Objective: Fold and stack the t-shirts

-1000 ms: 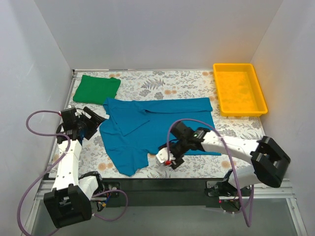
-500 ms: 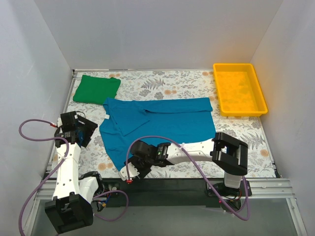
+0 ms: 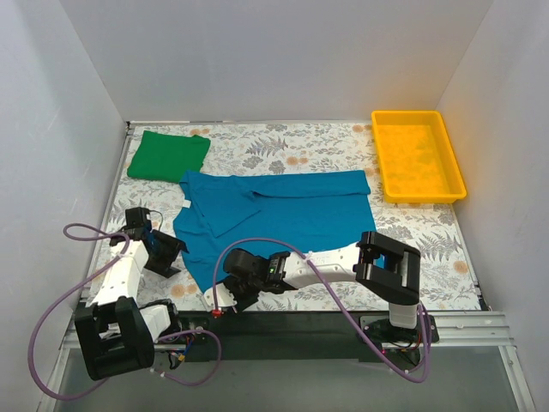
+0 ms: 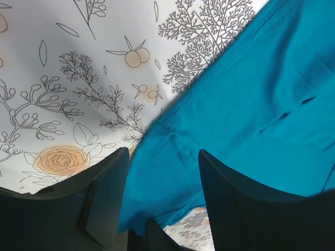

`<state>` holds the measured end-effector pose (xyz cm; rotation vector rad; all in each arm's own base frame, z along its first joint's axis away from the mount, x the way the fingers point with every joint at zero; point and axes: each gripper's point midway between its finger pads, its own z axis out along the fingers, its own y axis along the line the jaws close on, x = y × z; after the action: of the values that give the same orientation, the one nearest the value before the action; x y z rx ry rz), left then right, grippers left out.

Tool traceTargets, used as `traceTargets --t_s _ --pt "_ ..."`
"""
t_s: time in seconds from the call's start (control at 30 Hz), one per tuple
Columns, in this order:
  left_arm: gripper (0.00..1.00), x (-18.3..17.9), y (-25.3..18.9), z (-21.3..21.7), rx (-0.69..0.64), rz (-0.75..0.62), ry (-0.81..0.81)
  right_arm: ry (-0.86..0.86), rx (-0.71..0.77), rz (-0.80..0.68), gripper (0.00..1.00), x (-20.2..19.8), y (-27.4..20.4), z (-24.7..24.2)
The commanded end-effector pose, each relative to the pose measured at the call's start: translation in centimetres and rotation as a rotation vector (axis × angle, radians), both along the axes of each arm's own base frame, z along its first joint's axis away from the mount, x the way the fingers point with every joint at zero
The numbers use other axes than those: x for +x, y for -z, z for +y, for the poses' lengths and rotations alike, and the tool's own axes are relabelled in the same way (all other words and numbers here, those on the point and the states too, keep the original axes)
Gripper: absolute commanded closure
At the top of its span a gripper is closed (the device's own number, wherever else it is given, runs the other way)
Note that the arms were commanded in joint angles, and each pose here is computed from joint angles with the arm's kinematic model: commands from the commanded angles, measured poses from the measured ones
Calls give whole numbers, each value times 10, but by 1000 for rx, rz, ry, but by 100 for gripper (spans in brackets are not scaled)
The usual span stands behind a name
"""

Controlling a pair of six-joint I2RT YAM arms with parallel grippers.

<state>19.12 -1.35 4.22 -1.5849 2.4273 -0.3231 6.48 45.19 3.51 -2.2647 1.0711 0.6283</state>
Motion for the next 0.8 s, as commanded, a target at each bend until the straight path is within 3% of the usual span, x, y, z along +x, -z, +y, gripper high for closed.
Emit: traceTargets --t_s 0.0,0.27,0.47,0.57,0.77 --pt "46 5 2 -2 -14 3 -12 33 33 29 48 -2 -6 12" --pt "61 6 17 -5 -14 55 22 43 77 36 48 0 -27 13" --pt "82 4 29 -9 -39 99 54 39 127 54 45 5 -53 7" --pt "99 6 24 -10 -44 80 65 31 152 81 45 9 -66 2" --pt "100 2 7 -7 -14 48 48 26 194 156 44 21 -88 -11"
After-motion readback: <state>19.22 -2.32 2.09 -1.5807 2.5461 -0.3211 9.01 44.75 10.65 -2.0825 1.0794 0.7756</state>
